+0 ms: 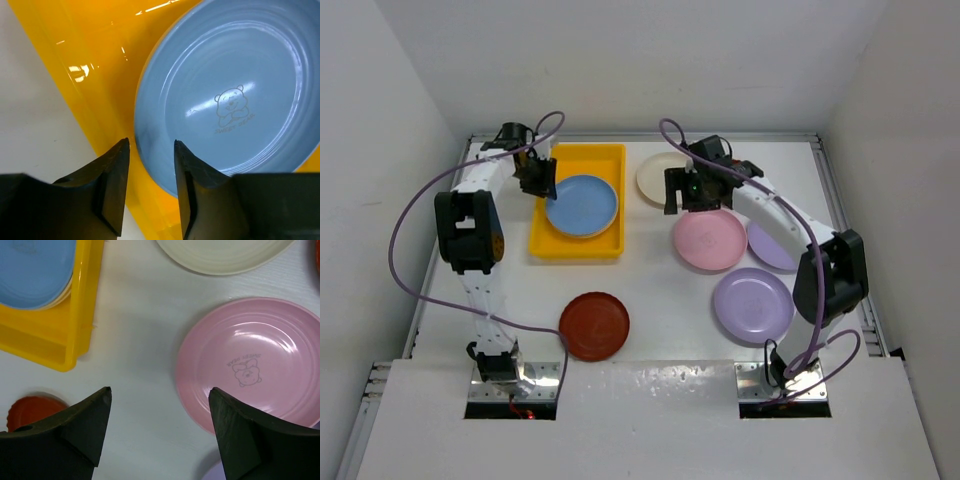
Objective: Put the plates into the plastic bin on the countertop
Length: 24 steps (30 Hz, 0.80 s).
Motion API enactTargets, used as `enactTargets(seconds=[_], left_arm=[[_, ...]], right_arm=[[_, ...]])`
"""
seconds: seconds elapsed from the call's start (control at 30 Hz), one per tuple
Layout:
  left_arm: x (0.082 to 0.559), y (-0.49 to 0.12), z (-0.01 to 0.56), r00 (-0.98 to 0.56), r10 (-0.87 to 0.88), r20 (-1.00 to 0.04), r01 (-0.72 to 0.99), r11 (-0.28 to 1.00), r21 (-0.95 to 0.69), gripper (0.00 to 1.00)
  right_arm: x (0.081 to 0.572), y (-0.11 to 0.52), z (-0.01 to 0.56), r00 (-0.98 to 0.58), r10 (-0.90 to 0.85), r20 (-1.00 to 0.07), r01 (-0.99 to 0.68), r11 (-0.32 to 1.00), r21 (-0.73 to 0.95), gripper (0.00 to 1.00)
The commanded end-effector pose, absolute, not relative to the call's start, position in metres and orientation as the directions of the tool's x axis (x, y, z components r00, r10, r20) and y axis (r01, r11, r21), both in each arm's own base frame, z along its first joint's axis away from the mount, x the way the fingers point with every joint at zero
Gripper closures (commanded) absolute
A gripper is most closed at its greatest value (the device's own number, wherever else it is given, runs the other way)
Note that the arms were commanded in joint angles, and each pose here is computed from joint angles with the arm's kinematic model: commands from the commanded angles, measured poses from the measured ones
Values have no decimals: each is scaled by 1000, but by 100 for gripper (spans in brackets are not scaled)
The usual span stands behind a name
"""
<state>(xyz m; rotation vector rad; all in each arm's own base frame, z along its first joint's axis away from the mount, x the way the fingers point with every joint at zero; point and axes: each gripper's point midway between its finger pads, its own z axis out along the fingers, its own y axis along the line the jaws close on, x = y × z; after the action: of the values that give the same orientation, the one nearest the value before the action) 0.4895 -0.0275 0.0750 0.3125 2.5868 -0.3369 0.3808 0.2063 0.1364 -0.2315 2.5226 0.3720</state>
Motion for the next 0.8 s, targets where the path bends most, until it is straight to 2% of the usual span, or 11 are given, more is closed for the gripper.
enactTargets(seconds=[0.0, 0.1, 0.2, 0.27, 0.4, 0.47, 0.6, 0.77], left_arm=[[504, -28, 98, -800, 174, -574, 304, 943, -138, 56], [505, -26, 108, -785, 185, -591, 311, 943, -117, 47], [509, -30, 119, -764, 201, -613, 329, 939, -102, 44], [512, -28, 133, -748, 202, -632, 327, 941, -85, 42], [522, -28, 174, -690, 204, -695, 333, 941, -54, 36], [520, -23, 191, -670, 198, -715, 326, 944, -43, 33], [519, -8, 200, -666, 159, -729, 302, 951, -69, 32], [511, 11, 195, -688, 134, -713, 260, 963, -69, 32]], right_arm=[[407, 204, 157, -788, 34, -615, -176, 945, 277, 22], [430, 189, 156, -776, 150, -612, -76, 942, 328, 26], [456, 170, 150, -746, 321, -584, 89, 917, 389, 42], [476, 148, 130, -713, 413, -566, 224, 900, 374, 47], [506, 137, 104, -672, 530, -518, 352, 843, 407, 47], [521, 140, 67, -696, 541, -473, 391, 837, 383, 46], [537, 152, 60, -703, 545, -457, 367, 828, 423, 46], [537, 154, 34, -683, 607, -405, 439, 785, 437, 49]])
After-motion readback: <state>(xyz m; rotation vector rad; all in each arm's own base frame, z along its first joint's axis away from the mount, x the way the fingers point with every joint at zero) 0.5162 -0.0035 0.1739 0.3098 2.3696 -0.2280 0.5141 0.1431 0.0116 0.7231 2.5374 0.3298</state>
